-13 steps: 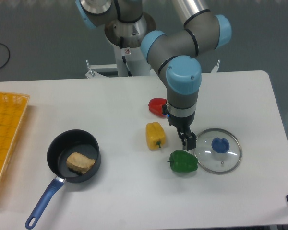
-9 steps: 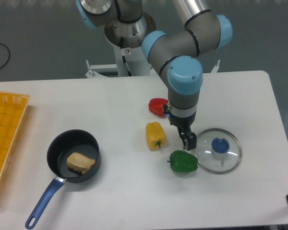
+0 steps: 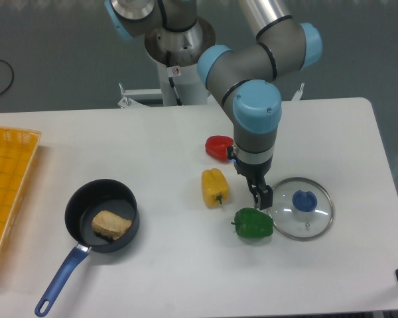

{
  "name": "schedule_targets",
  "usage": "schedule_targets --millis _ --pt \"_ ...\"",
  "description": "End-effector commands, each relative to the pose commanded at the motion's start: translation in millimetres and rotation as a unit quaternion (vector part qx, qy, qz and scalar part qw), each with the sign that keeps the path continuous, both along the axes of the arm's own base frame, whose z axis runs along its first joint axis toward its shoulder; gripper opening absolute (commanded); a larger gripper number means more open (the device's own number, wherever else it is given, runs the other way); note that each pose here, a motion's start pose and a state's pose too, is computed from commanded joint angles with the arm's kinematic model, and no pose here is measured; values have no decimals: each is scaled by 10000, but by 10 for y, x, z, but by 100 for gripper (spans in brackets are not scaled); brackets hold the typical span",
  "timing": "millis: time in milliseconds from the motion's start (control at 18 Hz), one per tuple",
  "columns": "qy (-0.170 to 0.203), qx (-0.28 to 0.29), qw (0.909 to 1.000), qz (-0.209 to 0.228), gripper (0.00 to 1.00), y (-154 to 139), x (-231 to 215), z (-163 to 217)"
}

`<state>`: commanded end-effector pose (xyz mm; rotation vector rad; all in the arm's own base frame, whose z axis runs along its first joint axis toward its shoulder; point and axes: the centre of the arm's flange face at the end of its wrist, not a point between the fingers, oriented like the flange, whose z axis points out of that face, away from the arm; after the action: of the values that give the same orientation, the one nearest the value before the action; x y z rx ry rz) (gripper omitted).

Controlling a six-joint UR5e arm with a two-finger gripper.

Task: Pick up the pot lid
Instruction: 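Move the gripper over the glass lid toward its blue knob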

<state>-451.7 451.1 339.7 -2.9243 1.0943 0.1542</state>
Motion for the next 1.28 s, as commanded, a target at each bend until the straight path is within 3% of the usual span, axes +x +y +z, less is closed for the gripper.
schedule_targets --millis 611,1000,1278 --pt "-31 71 9990 437 100 -468 -652 -192" --pt "-197 -38 9990 394 100 -435 -983 -569" --pt "-342 -135 9992 172 100 -574 -1203 -858"
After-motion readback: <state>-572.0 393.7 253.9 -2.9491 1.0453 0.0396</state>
